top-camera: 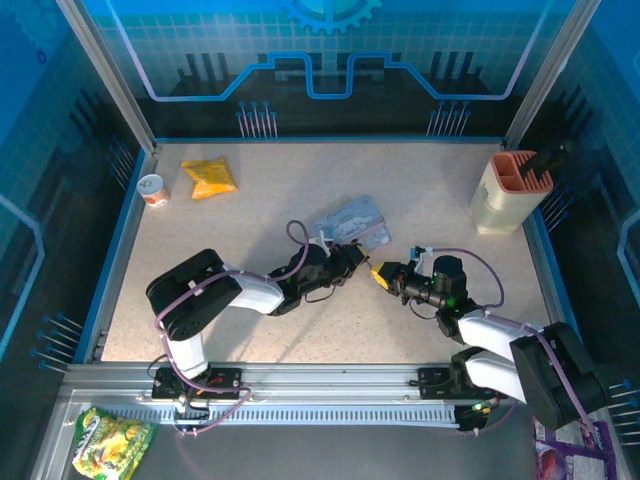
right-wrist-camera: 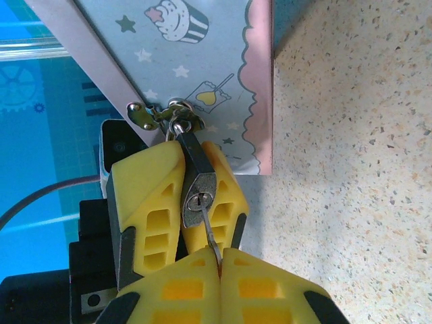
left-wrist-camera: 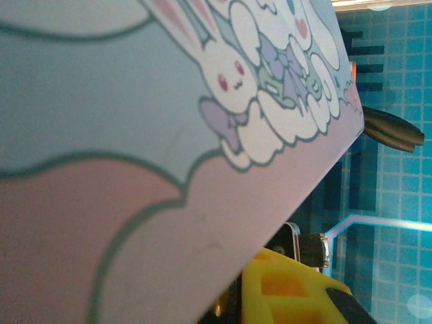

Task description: Unlock the padlock with the key

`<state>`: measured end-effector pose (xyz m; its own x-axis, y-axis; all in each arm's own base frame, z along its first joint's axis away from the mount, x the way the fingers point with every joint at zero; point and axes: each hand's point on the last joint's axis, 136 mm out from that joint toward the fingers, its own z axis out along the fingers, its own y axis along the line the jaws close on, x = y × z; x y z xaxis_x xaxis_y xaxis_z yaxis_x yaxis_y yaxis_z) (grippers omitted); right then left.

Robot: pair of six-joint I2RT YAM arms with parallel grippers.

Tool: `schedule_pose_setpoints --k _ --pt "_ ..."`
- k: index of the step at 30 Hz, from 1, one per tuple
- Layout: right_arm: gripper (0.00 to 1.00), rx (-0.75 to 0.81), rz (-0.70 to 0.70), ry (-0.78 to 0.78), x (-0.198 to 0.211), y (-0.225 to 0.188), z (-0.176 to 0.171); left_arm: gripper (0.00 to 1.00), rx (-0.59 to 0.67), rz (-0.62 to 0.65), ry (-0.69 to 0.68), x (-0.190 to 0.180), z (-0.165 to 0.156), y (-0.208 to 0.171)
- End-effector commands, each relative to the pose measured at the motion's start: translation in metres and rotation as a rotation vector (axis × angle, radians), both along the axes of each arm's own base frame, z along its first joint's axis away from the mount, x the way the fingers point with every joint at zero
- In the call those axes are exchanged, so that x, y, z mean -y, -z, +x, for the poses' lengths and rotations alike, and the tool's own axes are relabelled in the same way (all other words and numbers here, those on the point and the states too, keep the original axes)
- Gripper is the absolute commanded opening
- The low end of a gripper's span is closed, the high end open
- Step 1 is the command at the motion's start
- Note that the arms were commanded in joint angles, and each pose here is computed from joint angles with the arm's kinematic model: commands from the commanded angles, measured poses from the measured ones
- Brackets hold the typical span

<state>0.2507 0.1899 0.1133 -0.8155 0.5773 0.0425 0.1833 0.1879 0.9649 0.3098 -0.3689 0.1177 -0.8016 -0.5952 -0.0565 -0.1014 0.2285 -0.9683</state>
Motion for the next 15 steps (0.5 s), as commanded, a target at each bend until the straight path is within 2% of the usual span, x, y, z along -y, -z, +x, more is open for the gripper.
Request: schedule_pose_setpoints --k 1,10,15 --pt "0.00 0.023 0.018 0.024 0.001 -0.007 0.006 0.00 0.063 -0.097 0.052 0.016 -0.013 -0.031" --pt "0.00 -0.006 0.038 0.033 0.004 -0.006 0.012 0.00 0.064 -0.098 0.063 0.017 -0.022 -0.035" --pt "0.00 -0.042 0.094 0.027 0.000 -0.006 0.014 0.00 0.076 -0.112 0.070 0.020 -0.026 -0.040"
